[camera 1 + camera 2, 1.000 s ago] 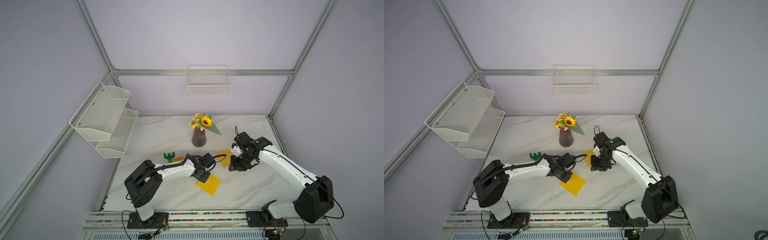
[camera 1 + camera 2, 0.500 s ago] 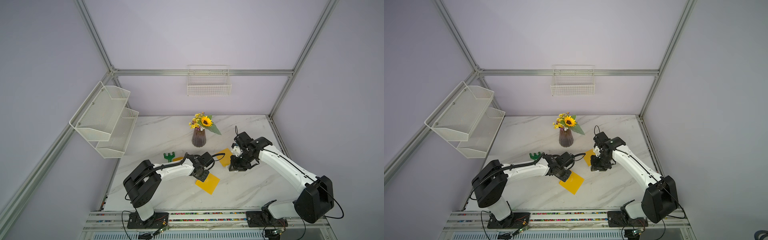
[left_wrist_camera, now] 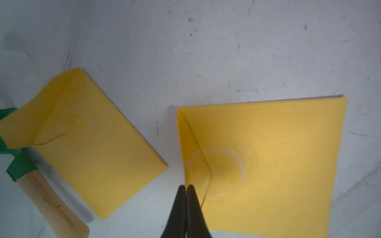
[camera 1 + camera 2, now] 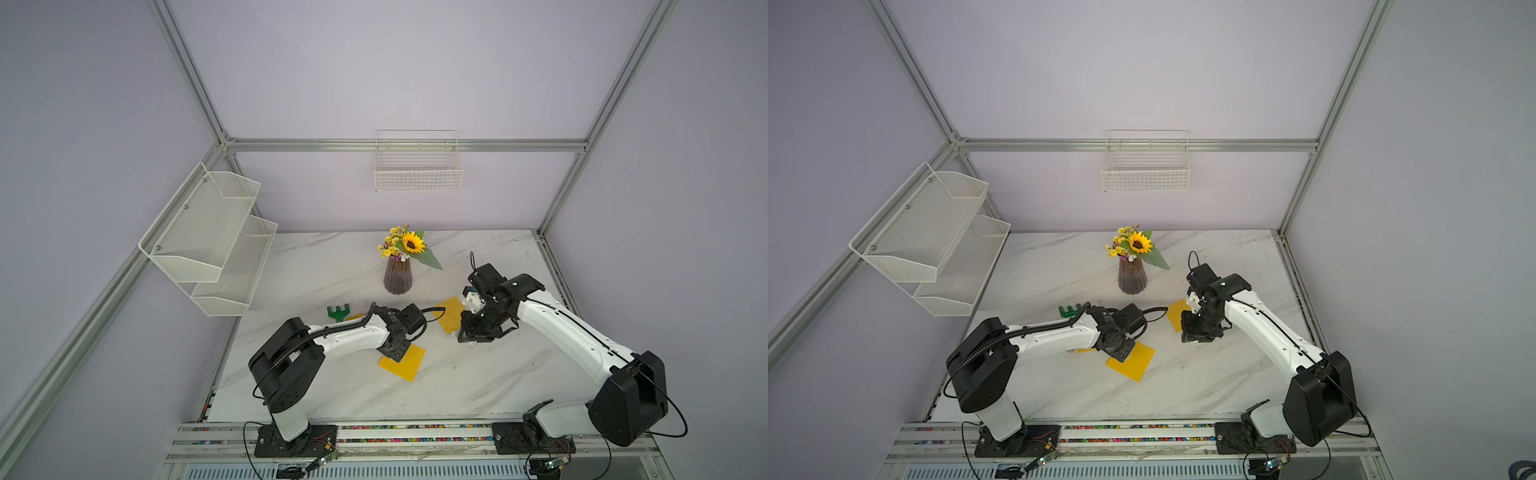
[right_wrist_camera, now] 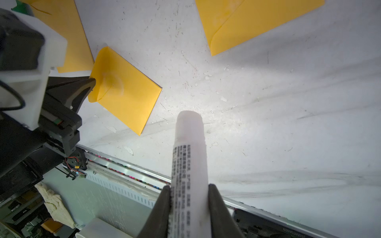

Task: Seal the envelope with a glue stick
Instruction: Seal the envelope at the center of the board.

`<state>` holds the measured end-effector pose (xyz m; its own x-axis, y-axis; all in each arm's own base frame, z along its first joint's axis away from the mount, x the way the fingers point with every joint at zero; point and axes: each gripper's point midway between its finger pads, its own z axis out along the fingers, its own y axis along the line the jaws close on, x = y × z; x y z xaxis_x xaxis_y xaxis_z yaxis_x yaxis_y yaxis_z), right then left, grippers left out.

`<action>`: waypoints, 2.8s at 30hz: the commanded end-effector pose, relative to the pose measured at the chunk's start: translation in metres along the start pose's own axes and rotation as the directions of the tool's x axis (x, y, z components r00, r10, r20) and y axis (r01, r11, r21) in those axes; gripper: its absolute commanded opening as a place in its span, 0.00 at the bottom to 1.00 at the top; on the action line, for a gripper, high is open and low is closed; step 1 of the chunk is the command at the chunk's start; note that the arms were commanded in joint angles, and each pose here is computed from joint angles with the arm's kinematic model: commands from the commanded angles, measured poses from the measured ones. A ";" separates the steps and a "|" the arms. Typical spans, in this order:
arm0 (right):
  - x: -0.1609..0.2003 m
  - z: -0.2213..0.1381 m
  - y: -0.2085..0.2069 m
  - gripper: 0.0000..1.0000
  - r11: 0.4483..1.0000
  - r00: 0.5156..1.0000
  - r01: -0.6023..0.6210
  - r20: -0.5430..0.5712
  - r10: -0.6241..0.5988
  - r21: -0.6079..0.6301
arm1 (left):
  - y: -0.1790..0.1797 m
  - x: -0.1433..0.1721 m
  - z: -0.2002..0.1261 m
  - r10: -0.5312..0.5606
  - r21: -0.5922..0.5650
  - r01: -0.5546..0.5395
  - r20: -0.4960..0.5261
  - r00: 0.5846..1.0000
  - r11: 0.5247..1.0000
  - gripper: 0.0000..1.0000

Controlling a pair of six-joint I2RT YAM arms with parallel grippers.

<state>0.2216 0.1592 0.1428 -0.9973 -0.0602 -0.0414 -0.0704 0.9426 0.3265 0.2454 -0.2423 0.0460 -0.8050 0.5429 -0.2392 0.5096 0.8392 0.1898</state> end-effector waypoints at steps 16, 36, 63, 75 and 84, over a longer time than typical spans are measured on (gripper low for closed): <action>0.003 0.009 -0.005 0.00 1.000 1.000 0.005 -0.031 -0.005 0.010 | -0.050 -0.013 0.006 0.027 0.142 -0.026 -0.006 1.000 0.990 0.09; 0.006 0.009 -0.005 0.00 1.000 0.999 -0.004 -0.044 0.004 0.009 | -0.054 0.010 0.023 -0.111 0.467 0.135 -0.078 0.991 0.874 0.24; 0.006 0.008 -0.005 0.00 0.999 0.999 0.032 -0.041 -0.032 0.008 | -0.026 0.054 0.056 0.005 0.042 0.004 -0.225 0.974 0.999 0.17; 0.004 0.006 -0.007 0.00 0.999 0.998 0.042 -0.037 -0.041 0.015 | -0.046 0.054 0.067 0.006 0.022 -0.002 -0.208 0.978 1.000 0.19; 0.001 0.006 -0.006 0.00 0.999 0.999 0.035 -0.032 -0.034 0.017 | -0.036 -0.007 -0.004 -0.054 0.154 0.048 0.035 0.998 0.987 0.31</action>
<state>0.2172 0.1573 0.1321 -0.9943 -0.1057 -0.0173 -0.1057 0.9431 0.3152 0.2327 -0.2829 0.0278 -0.8239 0.4976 -0.2714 0.5036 0.8624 0.0522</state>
